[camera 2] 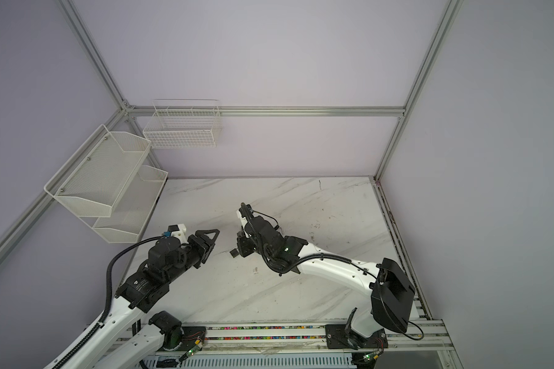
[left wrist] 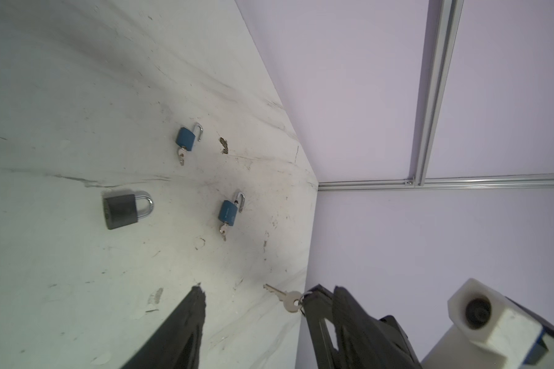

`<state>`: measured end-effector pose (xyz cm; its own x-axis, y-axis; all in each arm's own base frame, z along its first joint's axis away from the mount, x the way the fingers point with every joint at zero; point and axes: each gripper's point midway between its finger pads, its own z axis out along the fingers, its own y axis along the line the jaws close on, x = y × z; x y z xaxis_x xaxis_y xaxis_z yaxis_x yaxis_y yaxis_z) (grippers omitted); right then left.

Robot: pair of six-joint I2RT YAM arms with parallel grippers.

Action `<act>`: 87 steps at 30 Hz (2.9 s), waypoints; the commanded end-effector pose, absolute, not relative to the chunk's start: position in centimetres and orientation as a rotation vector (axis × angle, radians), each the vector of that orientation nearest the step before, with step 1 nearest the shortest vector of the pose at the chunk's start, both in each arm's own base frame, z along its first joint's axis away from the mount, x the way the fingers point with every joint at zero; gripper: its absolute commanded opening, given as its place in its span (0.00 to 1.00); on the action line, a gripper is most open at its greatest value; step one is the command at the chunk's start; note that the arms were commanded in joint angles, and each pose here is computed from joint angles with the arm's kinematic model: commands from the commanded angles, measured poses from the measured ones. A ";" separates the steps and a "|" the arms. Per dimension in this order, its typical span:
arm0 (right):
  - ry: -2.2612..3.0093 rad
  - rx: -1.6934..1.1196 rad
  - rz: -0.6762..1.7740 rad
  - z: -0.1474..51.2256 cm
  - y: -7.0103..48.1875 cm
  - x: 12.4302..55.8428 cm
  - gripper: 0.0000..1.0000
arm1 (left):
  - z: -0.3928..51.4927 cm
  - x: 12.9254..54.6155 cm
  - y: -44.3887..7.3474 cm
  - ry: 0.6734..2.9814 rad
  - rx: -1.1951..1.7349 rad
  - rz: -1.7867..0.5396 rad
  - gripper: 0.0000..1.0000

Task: Unlock with the key

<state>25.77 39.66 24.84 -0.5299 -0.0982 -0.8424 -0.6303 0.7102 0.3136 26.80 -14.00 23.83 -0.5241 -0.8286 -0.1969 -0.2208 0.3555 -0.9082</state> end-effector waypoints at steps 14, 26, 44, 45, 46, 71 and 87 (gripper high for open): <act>1.846 -0.297 1.049 31.6 41.6 26.7 0.00 | 27.2 29.2 -14.7 1.599 -1.204 -1.538 0.62; 1.779 -0.292 1.120 33.0 44.5 26.4 0.00 | 27.5 29.5 -15.5 1.527 -1.285 -1.624 0.62; 1.765 -0.288 1.132 32.8 44.2 25.4 0.00 | 27.3 29.5 -14.8 1.431 -1.359 -1.646 0.57; 1.760 -0.285 1.129 33.1 44.1 25.4 0.00 | 27.2 29.5 -14.8 1.431 -1.363 -1.645 0.56; 1.758 -0.284 1.128 33.2 44.0 25.4 0.00 | 27.1 29.5 -14.7 1.432 -1.368 -1.642 0.54; 1.675 -0.343 1.154 34.9 43.9 24.6 0.00 | 27.0 29.5 -15.7 1.445 -1.416 -1.700 0.43; 1.691 -0.328 1.196 33.3 44.5 24.6 0.00 | 28.6 29.2 -14.1 1.287 -1.469 -1.767 0.47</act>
